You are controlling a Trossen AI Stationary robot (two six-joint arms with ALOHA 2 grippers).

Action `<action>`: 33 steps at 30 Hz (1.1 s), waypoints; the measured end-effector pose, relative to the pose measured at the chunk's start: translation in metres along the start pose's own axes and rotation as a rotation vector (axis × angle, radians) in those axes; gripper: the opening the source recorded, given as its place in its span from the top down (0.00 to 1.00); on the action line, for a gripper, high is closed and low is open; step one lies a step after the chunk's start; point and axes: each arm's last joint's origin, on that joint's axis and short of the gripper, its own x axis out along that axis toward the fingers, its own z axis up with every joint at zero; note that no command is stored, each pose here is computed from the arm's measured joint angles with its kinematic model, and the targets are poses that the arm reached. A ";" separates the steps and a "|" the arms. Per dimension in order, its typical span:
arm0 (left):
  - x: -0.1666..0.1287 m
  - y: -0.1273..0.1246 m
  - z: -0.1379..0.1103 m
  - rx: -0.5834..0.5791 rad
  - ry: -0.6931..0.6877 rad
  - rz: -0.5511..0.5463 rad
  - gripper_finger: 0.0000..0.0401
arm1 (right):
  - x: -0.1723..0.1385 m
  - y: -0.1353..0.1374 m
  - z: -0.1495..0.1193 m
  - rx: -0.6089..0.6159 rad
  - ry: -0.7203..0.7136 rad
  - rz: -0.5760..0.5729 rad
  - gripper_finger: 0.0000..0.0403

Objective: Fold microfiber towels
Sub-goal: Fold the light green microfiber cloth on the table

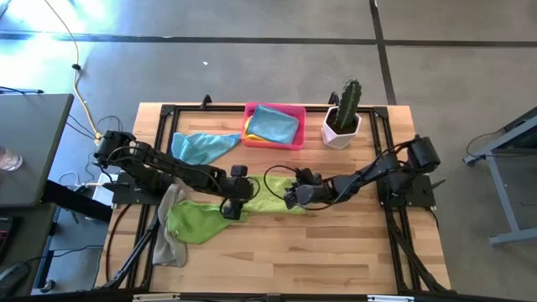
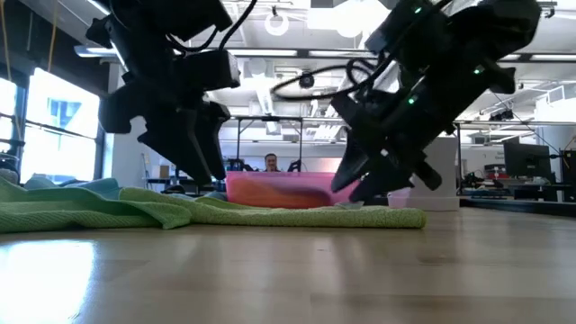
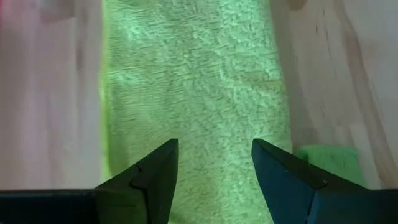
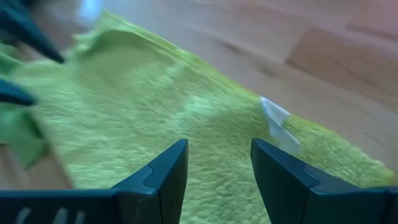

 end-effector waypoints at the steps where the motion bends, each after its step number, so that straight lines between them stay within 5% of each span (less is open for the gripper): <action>1: 0.002 0.000 0.000 -0.012 0.004 -0.006 0.51 | 0.002 0.000 0.000 0.009 0.021 -0.008 0.58; 10: 0.025 -0.006 -0.004 -0.068 0.032 -0.008 0.51 | 0.001 -0.005 0.000 -0.074 0.172 -0.140 0.58; 25: 0.065 -0.020 0.027 -0.289 -0.275 -0.093 0.51 | -0.044 -0.008 0.006 -0.379 0.460 -0.461 0.58; 33: 0.054 -0.012 0.054 -0.122 -0.337 -0.007 0.51 | -0.075 0.025 0.008 -0.363 0.380 -0.388 0.58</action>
